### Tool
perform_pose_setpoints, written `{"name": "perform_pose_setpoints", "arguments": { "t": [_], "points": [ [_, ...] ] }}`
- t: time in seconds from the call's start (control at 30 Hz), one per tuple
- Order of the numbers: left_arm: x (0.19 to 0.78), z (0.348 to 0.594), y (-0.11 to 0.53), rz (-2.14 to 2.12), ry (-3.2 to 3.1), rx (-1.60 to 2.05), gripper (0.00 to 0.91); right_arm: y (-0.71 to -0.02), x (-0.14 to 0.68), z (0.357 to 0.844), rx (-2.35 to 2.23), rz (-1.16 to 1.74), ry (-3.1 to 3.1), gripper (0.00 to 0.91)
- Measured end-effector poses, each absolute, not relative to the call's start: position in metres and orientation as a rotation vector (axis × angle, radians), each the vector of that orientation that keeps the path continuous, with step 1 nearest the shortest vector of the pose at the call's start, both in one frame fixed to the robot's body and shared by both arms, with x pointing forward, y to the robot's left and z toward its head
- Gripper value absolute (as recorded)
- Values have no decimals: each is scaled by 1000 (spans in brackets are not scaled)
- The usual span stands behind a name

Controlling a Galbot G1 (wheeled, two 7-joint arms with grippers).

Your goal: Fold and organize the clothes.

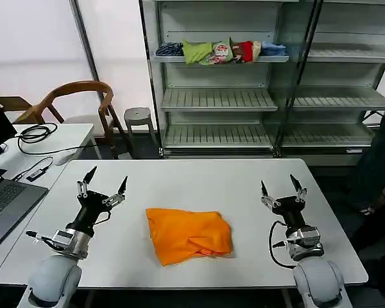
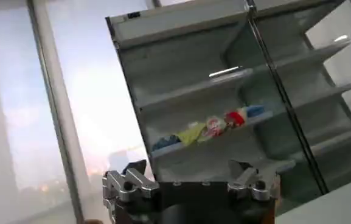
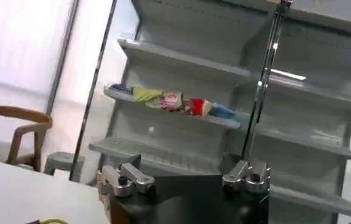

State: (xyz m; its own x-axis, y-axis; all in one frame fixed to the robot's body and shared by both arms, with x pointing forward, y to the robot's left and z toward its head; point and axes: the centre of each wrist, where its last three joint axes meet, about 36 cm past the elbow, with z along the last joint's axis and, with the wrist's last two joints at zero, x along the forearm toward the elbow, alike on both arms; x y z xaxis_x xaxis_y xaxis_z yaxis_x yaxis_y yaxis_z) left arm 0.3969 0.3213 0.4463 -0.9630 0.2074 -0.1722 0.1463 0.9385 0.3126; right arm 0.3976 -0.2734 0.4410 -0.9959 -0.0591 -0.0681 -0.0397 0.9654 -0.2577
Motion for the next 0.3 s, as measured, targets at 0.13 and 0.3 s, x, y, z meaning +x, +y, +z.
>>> {"name": "perform_pose_setpoints", "arguments": {
  "t": [0.13, 0.3],
  "points": [
    [401, 444, 323, 445, 2893, 250, 907, -278, 397, 439, -81, -405, 3039, 907],
    [400, 442, 323, 441, 2898, 232, 907, -279, 399, 435, -98, -416, 3032, 907]
  ]
}}
